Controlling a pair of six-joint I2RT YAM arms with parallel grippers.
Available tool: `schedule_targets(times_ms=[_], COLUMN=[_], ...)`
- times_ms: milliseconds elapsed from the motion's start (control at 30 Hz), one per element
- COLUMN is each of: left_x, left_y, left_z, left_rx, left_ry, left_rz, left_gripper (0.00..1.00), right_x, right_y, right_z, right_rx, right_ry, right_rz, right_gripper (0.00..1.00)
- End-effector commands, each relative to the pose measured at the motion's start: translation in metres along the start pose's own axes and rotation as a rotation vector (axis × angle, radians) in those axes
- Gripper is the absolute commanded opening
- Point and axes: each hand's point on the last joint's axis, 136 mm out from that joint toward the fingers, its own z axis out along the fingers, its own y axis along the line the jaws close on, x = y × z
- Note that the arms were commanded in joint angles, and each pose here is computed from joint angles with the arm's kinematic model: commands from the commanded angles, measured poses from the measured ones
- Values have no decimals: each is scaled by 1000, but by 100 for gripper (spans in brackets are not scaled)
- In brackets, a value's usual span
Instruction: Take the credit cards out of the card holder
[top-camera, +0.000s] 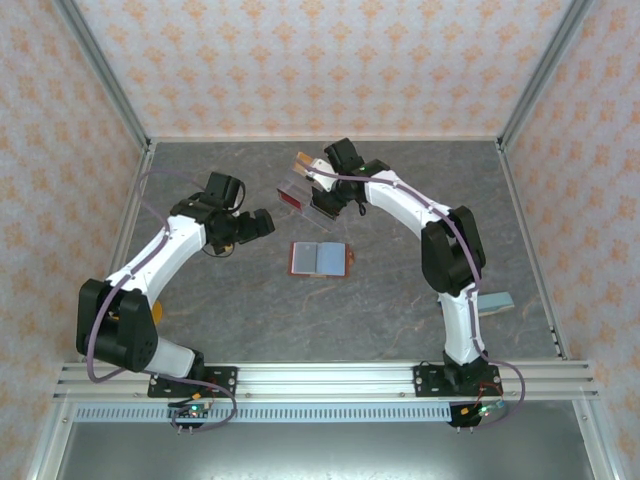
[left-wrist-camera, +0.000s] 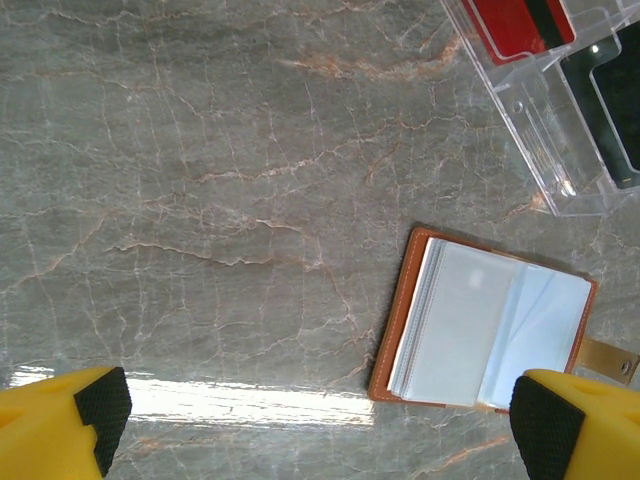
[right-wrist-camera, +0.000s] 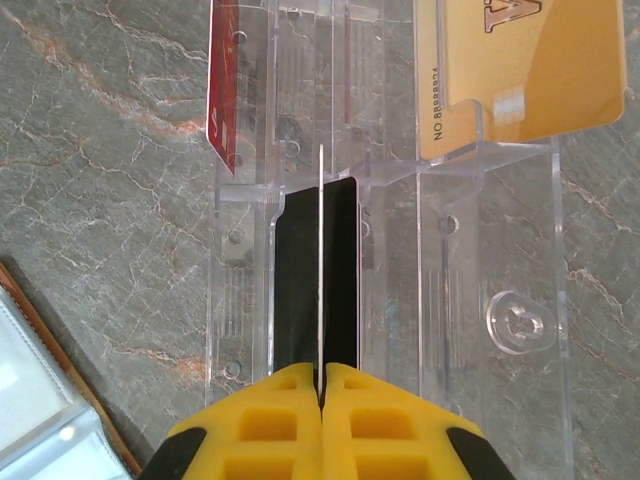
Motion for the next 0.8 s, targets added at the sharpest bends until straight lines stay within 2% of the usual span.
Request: schedule_targets(times_ms=[0, 133, 500, 633, 767], left_x=[-4, -2, -3, -6, -7], left_y=[-5, -5, -7, -9, -9], left_z=[2, 6, 8, 11, 12], left_rx=[22, 28, 32, 34, 23], left_ry=[8, 18, 29, 28, 39], left_rz=[-10, -9, 2, 5, 3], left_gripper=[100, 100, 100, 100, 100], right_x=[11, 13, 7, 0, -9], right_y=[-4, -3, -8, -10, -13], right_z=[8, 13, 12, 3, -10], right_rx=[20, 9, 23, 29, 41], right_ry=[38, 43, 34, 20, -12], right_rz=[-14, -12, 24, 52, 80], right_gripper=[0, 0, 14, 19, 20])
